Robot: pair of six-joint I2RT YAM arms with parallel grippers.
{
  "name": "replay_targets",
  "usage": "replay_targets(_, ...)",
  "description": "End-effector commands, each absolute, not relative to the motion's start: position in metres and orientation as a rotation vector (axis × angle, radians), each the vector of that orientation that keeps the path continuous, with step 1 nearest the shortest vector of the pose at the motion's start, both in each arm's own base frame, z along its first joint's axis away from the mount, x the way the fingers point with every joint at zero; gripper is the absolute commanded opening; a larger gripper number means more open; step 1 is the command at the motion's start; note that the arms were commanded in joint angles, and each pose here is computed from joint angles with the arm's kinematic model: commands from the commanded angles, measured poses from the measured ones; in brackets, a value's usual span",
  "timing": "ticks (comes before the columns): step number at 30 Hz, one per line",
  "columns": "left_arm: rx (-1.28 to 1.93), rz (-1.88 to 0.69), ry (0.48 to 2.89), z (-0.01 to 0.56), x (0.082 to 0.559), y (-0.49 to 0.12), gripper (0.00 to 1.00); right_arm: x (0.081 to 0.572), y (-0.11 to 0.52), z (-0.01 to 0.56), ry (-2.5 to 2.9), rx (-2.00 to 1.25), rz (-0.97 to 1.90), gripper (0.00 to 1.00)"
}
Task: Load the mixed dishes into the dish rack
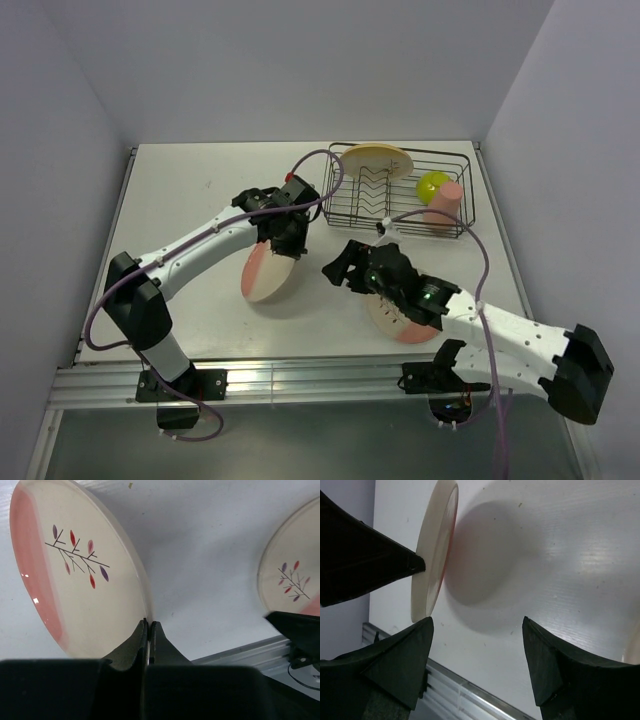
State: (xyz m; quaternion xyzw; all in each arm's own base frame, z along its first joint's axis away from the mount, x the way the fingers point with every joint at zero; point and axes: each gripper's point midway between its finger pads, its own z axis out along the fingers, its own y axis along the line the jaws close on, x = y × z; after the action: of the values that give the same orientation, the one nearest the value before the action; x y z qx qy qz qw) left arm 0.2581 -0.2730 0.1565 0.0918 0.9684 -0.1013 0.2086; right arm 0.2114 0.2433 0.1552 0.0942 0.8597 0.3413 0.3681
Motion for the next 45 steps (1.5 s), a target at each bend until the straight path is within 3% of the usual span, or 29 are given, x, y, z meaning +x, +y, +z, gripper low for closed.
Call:
replay_targets(1,0.246,-0.420,2.629,0.186,0.267,-0.296,0.00,0.236,0.262,0.177,1.976,0.356,0.897,0.79)
replay_targets(3,0.238,-0.434,2.625,0.190,0.270,-0.300,0.00,0.236,0.280,0.176,1.927,0.345,0.914,0.86)
replay_targets(8,0.218,-0.455,2.615,0.198,0.274,-0.305,0.00,0.228,0.326,0.158,1.932,0.296,0.915,0.88)
replay_targets(17,0.222,-0.458,2.642,0.188,0.270,-0.303,0.00,0.217,0.364,0.146,1.906,0.304,0.879,0.83)
replay_targets(28,0.228,-0.440,2.649,0.184,0.269,-0.298,0.00,0.204,0.377,0.185,1.848,0.329,0.955,0.78)
replay_targets(34,0.203,-0.488,2.637,0.193,0.266,-0.301,0.00,0.211,0.383,0.167,1.858,0.337,0.902,0.77)
replay_targets(43,0.161,-0.550,2.664,0.197,0.255,-0.300,0.00,0.235,0.405,0.135,1.841,0.341,0.814,0.46)
replay_targets(44,0.160,-0.542,2.668,0.196,0.253,-0.298,0.00,0.235,0.405,0.135,1.838,0.341,0.808,0.30)
replay_targets(45,0.157,-0.537,2.668,0.196,0.253,-0.297,0.00,0.235,0.402,0.131,1.840,0.343,0.798,0.22)
